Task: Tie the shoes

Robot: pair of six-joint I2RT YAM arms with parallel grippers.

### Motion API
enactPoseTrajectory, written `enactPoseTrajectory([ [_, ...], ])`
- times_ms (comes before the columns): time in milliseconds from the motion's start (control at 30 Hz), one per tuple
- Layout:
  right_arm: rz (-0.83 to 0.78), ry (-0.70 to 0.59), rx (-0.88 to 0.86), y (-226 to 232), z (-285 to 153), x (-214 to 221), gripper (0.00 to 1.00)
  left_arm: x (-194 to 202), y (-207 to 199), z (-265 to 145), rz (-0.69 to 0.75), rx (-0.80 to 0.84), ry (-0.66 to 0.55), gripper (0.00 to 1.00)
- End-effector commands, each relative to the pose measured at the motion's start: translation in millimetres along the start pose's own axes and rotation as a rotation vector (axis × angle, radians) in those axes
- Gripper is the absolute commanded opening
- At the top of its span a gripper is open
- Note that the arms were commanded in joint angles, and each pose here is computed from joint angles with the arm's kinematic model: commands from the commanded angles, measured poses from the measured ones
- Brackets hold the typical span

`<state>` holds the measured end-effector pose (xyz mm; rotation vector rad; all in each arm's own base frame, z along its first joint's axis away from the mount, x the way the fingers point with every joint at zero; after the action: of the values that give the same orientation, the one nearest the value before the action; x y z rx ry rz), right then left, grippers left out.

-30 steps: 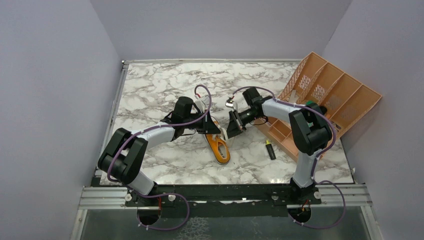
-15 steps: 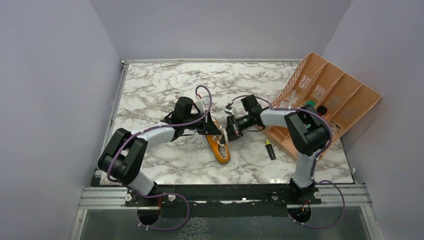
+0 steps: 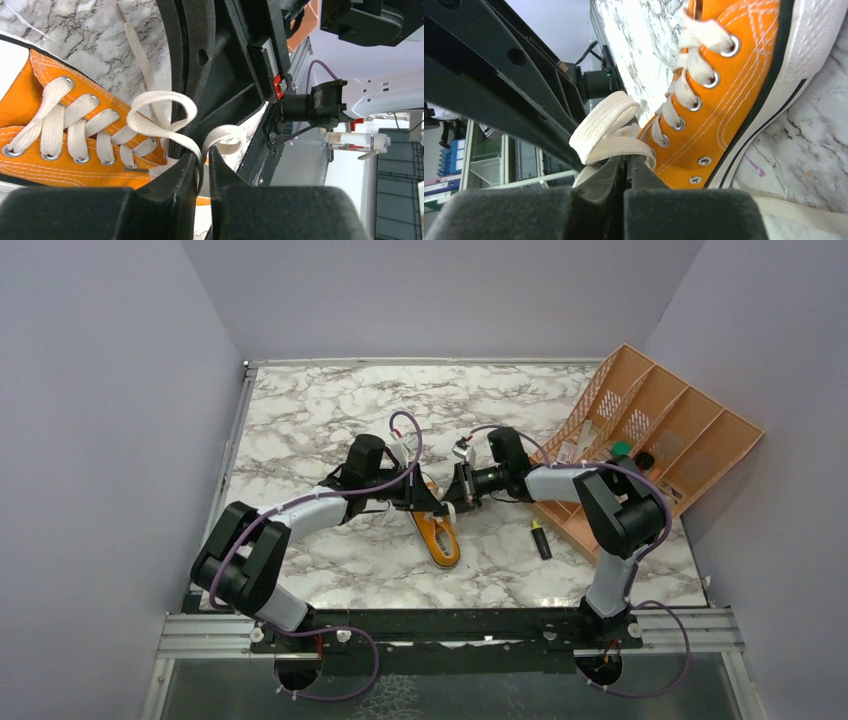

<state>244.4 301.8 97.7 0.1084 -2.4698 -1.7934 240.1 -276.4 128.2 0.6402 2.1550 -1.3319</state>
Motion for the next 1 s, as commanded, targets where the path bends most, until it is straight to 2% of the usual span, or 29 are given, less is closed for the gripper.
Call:
enactPoseTrajectory([
  [0,-0.014,-0.051,-0.031,7.4,5.7,-8.1,0.01,0.0,-15.8,-5.9,0.029,0.060,0.001,0.19],
  [333,-0.005,-0.047,-0.024,-0.2,7.2,-5.2,0.01,-3.6,-18.3,-18.7,0.031,-0.024,0.021,0.49],
  [533,-0.010,-0.041,-0.011,-2.4,6.3,-2.3,0.01,2.1,-16.6,-37.1,-0.042,-0.117,0.050,0.58],
  [600,-0.010,-0.037,-0.007,-3.1,6.0,-1.7,0.01,2.2,-20.3,-42.2,-0.067,-0.114,0.048,0.85],
  [667,-0.016,-0.037,0.000,-3.2,5.8,-2.2,0.01,1.3,-22.2,-47.4,-0.087,-0.129,0.049,0.98],
  [733,-0.017,-0.033,0.000,-3.3,6.0,-2.4,0.01,-0.1,-20.4,-53.7,-0.099,-0.171,0.042,0.99],
  [800,-0.021,-0.032,-0.002,-2.2,5.6,-2.1,0.01,1.1,-13.6,-59.5,-0.156,-0.221,0.031,0.90],
  [900,-0.025,-0.031,0.001,-1.8,5.1,-2.3,0.01,1.9,5.7,-69.5,-0.335,-0.263,0.000,0.51],
  [967,-0.030,-0.029,-0.003,0.2,5.0,-2.3,0.01,-2.1,16.9,-73.1,-0.454,-0.280,-0.021,0.43],
])
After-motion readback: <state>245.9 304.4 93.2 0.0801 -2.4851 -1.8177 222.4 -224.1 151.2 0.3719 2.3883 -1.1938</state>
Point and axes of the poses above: each gripper's point midway between its finger pads, its own z axis out along the fingers, its own y axis along the line the jaws close on, x = y × z, the point moved 2 cm from there along -z, back along the fingers, and after that the axes turned 12 degrees about z, right-handed, at the moved point
